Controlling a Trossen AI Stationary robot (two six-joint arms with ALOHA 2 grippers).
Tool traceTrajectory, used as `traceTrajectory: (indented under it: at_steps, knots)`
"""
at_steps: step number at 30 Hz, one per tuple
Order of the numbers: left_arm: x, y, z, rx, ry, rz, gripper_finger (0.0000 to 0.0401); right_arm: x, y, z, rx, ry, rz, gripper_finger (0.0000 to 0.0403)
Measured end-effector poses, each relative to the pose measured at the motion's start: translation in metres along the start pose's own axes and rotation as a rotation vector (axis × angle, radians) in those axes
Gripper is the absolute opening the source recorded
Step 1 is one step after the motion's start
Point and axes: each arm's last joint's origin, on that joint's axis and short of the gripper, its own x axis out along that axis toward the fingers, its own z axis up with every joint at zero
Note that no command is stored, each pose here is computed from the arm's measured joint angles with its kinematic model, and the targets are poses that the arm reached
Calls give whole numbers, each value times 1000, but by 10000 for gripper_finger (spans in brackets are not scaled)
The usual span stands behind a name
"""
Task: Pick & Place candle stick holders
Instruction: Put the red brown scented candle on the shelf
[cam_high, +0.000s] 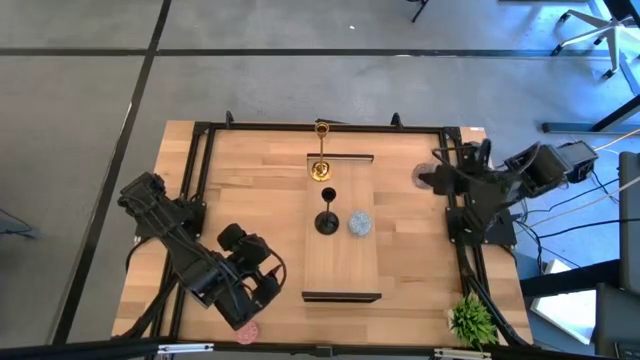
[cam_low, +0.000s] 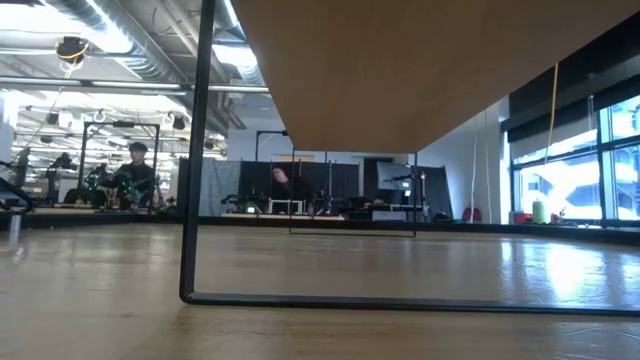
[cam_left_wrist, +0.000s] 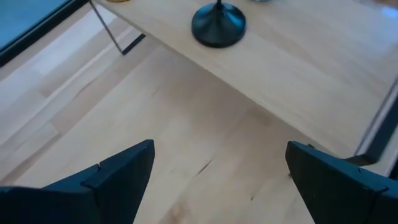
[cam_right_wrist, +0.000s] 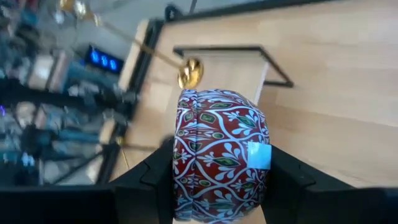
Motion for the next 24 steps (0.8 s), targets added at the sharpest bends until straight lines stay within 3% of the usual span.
traceTrajectory:
  at_steps: [6,13,19,24]
  knots:
    - [10,1,4,-29,29,21,361,12,-6,11,-82,103,-32,167]
    - [18,3,12,-106,28,46,361,58,-18,9,-70,172,207,167]
    - [24,6,19,-170,52,62,361,108,-41,13,-21,202,244,167]
    - [25,4,20,-246,57,52,361,147,-61,23,42,241,418,167]
